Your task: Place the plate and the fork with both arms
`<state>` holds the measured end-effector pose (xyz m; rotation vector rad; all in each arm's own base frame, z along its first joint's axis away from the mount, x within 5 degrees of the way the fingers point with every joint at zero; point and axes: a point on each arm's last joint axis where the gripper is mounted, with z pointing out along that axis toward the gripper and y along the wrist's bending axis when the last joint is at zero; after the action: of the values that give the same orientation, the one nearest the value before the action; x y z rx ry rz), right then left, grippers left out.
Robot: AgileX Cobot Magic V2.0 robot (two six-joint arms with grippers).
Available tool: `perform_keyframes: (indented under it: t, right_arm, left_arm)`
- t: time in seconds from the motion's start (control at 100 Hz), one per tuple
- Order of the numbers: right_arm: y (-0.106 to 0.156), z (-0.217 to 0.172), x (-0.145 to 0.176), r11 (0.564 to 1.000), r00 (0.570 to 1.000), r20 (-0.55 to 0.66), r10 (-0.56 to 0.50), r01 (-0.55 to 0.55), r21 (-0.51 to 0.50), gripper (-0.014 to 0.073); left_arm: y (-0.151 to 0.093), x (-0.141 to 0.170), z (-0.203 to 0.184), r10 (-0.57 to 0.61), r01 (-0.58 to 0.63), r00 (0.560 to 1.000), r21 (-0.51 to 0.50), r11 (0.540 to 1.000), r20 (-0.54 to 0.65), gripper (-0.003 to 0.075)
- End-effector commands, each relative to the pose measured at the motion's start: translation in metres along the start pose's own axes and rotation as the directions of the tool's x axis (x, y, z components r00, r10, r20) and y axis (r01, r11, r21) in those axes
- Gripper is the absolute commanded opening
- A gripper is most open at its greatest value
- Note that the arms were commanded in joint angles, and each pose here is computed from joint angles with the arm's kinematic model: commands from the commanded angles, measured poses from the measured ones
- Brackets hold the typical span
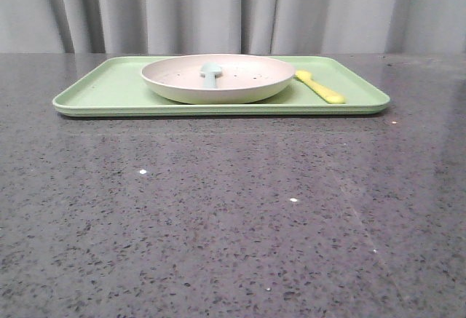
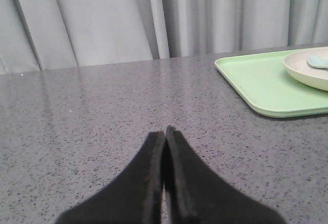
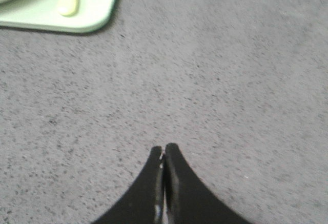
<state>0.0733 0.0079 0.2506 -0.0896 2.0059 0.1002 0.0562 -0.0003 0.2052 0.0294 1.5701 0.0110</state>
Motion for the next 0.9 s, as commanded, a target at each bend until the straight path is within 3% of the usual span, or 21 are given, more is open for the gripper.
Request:
perform_keyframes:
  t: [0.0,0.33,0.66,0.89]
  right_arm:
    - [0.002,-0.003,-0.001,0.999,0.984,0.177,0.014,-0.008,-0.039,-0.0068]
    - [-0.005,-0.009,0.044,0.993,0.942,0.319,0.106,-0.117,0.016,-0.0068]
    - [-0.003,0.003,0.050,0.999,0.882,0.470,0.041,-0.050,0.007,-0.0068]
    - [-0.003,0.002,0.049,0.999,0.874,0.486,0.024,-0.033,0.011,-0.0068]
  left_arm:
    - [-0.001,-0.005,-0.002,-0.010,0.009,0.995,0.007,1.000,0.098,-0.0020]
    - [-0.001,-0.005,-0.002,-0.010,0.009,0.995,0.007,1.000,0.098,-0.0020]
    - [-0.001,-0.005,-0.002,-0.010,0.009,0.995,0.007,1.000,0.098,-0.0020]
    - [-0.001,-0.005,-0.002,-0.010,0.009,0.995,0.007,1.000,0.098,-0.0020]
